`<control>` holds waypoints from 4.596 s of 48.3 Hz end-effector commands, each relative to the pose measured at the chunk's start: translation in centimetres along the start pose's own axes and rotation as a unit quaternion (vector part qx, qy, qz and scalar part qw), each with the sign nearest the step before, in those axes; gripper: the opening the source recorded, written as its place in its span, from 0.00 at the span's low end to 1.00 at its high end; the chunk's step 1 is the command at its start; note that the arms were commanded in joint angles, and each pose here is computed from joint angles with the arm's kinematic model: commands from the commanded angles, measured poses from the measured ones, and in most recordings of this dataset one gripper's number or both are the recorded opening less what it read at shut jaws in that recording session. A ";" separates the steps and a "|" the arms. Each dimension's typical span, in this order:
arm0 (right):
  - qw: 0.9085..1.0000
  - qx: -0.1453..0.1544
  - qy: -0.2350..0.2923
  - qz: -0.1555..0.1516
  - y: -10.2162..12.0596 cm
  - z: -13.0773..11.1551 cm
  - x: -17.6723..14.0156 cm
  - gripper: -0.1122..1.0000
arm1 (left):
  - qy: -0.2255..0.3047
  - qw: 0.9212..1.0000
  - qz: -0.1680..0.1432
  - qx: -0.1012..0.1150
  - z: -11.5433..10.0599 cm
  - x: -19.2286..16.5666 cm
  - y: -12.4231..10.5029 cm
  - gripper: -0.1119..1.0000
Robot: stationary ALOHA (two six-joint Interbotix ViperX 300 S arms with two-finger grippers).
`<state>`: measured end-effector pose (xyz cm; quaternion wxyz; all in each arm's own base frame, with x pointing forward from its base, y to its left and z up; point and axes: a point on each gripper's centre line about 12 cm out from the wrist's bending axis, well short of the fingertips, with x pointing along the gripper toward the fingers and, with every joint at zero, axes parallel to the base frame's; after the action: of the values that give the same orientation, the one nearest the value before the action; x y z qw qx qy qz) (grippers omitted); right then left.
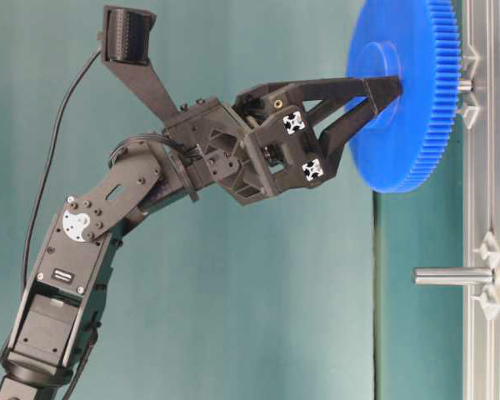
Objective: Insert the large gear onto the shaft.
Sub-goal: 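Align the gear's center hole with the shaft and lower it, then open the left gripper to release the gear on the shaft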
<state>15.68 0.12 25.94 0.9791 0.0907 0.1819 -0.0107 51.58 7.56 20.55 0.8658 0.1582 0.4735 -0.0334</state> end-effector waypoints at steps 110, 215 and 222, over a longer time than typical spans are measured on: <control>1.000 0.006 -0.011 -0.003 0.0 0.8 0.0 0.61 | 0.000 1.000 0.008 0.002 0.5 -1.1 1.3 0.87; 1.000 0.005 -0.011 -0.003 -0.1 0.5 -0.2 0.61 | 0.016 1.000 -0.010 -0.020 1.2 -4.7 -0.6 0.88; 1.000 0.006 -0.008 -0.003 -0.1 0.4 -0.5 0.61 | 0.009 1.000 -0.009 -0.020 0.9 -6.5 -0.9 0.88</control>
<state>15.35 -0.01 26.15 0.9799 0.0923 0.1762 -0.0146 49.42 6.15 22.81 0.8477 0.1304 0.5129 -0.0351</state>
